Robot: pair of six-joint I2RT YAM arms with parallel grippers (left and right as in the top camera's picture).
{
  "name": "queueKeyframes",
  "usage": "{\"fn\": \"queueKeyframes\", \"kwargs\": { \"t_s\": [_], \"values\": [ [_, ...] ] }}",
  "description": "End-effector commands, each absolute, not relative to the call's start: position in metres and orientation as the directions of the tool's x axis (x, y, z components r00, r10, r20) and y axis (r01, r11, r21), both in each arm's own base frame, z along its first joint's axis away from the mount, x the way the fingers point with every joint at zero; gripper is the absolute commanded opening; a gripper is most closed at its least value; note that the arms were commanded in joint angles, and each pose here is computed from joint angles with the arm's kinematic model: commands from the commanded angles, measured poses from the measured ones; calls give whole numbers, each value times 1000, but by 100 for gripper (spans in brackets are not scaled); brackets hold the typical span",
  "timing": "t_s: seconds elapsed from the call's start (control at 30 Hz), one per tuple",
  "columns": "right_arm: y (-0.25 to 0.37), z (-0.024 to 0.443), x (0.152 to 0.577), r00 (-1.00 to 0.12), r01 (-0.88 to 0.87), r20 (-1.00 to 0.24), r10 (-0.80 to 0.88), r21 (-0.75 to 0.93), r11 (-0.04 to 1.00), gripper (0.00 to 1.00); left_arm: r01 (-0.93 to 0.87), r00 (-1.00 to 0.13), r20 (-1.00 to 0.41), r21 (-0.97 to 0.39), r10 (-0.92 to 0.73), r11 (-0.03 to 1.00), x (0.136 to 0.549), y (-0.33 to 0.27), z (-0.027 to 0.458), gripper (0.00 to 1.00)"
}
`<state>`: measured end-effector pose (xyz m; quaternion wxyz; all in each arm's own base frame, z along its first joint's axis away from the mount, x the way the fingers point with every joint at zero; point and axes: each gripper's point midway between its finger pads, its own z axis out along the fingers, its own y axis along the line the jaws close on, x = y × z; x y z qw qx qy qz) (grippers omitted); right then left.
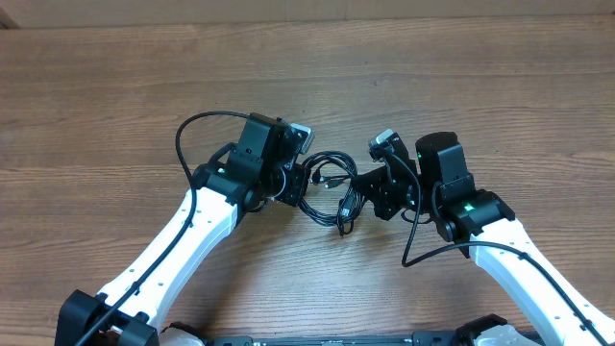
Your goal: Untangle cables
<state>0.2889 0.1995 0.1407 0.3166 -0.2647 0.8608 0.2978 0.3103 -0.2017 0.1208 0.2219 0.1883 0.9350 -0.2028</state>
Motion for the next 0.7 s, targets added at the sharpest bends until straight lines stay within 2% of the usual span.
{"fn": "queueKeyframes", "kwargs": {
  "t_s": [0.0, 0.13, 0.43, 0.67],
  "values": [
    [201, 153, 298, -632, -650, -731, -259, 318, 690, 4, 432, -824, -508, -275, 252, 859, 314, -198, 128, 4],
    [200, 153, 300, -633, -642, -733, -248, 319, 697, 4, 425, -829, -498, -260, 256, 867, 313, -195, 125, 4],
    [176, 148, 323, -711, -427, -697, -93, 323, 844, 4, 380, -851, -454, -192, 262, 905, 309, -177, 115, 4],
    [173, 146, 323, -720, -410, -688, -87, 322, 853, 4, 363, -855, -460, -204, 239, 909, 311, -179, 117, 4]
  ]
}}
